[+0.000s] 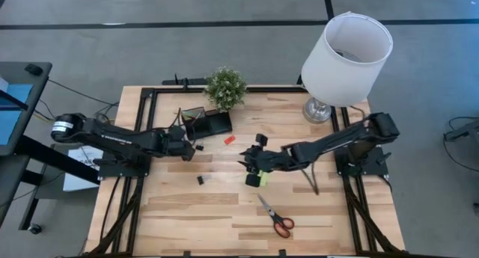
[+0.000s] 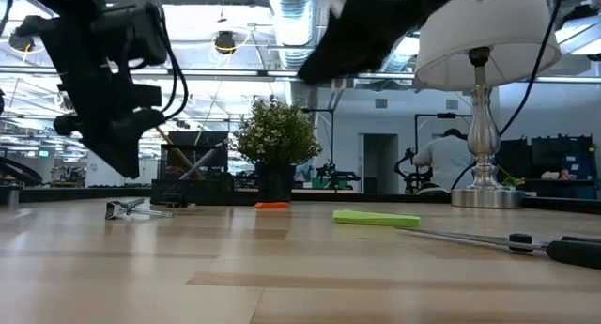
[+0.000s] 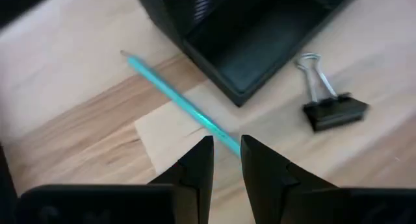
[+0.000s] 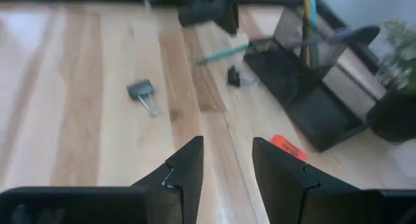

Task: Pick and place office supplies into organizer
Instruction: Put the sky blue pencil into the black organizer

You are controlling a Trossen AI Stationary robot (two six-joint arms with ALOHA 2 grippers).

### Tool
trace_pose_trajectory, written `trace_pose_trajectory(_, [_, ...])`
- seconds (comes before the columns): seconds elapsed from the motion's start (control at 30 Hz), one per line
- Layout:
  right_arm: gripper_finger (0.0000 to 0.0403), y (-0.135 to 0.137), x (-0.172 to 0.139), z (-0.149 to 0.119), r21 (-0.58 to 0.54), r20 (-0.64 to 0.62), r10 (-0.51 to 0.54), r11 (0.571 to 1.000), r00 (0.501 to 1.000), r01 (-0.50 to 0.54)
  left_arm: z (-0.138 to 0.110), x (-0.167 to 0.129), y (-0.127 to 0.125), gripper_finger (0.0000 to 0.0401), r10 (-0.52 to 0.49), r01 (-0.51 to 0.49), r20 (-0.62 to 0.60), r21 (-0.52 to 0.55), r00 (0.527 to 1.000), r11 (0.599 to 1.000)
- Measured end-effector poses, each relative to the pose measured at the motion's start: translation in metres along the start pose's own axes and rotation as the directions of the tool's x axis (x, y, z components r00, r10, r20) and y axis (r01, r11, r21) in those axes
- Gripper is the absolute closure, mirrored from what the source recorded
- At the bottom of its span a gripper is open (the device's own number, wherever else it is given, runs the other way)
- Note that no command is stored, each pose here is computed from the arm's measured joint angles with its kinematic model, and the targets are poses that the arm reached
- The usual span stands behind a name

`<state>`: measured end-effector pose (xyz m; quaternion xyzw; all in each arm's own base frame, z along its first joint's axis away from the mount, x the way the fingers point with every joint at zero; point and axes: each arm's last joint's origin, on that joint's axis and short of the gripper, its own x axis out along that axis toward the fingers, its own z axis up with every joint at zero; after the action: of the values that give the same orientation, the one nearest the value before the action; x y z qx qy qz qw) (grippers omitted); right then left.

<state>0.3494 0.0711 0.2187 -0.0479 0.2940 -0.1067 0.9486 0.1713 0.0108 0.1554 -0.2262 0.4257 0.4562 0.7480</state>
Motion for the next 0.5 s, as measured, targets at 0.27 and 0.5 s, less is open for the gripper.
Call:
trace_pose_trajectory(0.27, [0.0276,-0.011,0.030,0.004,0.054,-0.033,0.069,0.996,0.997,-0.067,-0.006,0.022,-0.009,0.0319,0.120,-0.120,0.013,0.017,0.993,0.993])
trace_pose_trajectory(0.5, [0.0276,-0.020,0.036,0.018,0.078,0.004,0.087,0.993,0.996,-0.087,-0.012,0.042,-0.010,0.0264,0.222,-0.226,-0.053,-0.093,0.974,0.970])
